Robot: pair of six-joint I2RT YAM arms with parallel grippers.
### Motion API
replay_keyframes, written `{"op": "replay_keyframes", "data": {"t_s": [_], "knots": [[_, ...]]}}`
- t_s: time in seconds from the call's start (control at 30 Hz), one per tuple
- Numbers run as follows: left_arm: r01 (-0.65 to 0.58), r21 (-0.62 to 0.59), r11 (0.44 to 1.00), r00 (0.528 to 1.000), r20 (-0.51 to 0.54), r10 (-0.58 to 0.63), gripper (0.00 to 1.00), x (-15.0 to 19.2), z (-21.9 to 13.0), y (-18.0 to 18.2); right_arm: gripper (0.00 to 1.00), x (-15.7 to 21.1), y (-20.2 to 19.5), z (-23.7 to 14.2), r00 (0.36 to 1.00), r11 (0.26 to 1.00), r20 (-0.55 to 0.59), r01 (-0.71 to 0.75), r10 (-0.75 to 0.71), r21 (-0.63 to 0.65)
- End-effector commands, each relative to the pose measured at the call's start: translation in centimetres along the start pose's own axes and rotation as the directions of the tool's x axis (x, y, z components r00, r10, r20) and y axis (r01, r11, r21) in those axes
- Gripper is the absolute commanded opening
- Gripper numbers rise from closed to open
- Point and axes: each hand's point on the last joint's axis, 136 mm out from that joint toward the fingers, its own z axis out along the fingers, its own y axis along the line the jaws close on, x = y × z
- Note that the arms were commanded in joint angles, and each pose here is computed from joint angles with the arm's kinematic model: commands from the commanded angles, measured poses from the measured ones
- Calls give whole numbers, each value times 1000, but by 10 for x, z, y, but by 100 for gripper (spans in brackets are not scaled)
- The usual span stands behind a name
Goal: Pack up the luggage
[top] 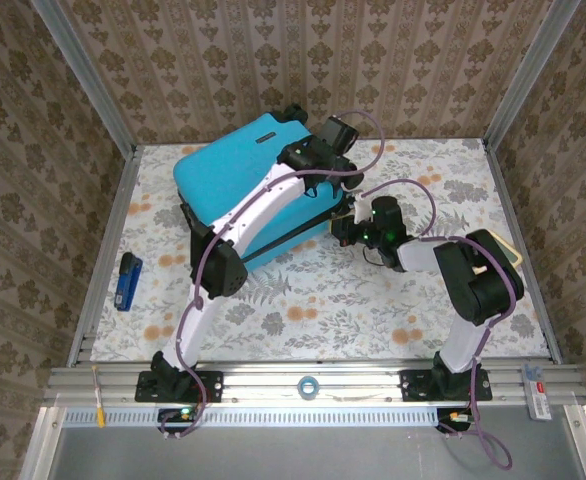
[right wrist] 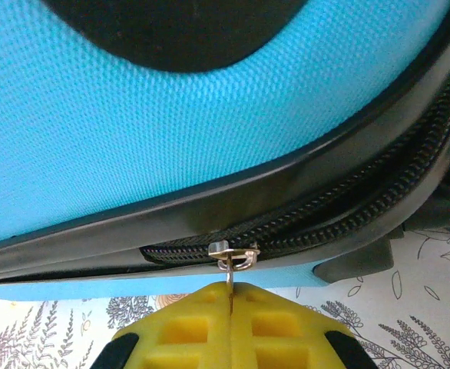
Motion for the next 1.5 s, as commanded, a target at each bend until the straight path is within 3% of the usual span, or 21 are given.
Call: {"op": "replay_keyframes", "data": {"t_s": [0.0,0.27,0.47,0.7,0.93,1.2,1.37,1.47], "knots": [[-59,-2,998,991,-119,59,59,36,1,-7,0,14,5,-2,1000,1000,-29,10,-9,27],[-133,21,991,966,-219,135,55,89,-15,-22,0,28,13,-11,1000,996,-13,29,-28,86],[-165,21,986,942,-295,163,54,135,-25,-22,0,21,-32,-26,999,941,-14,36,-34,338],[-161,14,987,937,-313,157,53,153,-17,-21,0,2,-75,-42,998,888,47,-57,40,456],[-151,-1,989,938,-317,143,52,156,-16,-12,0,-4,-45,-33,999,956,47,1,-15,292],[-143,85,986,946,-282,161,51,178,-42,-5,0,9,3,-26,995,981,50,80,-90,180],[-143,65,987,946,-284,156,51,198,-70,21,0,32,36,-16,993,987,58,97,-105,128],[-87,43,995,955,-282,95,51,206,-79,45,0,33,37,-14,989,982,84,109,-123,153]]}}
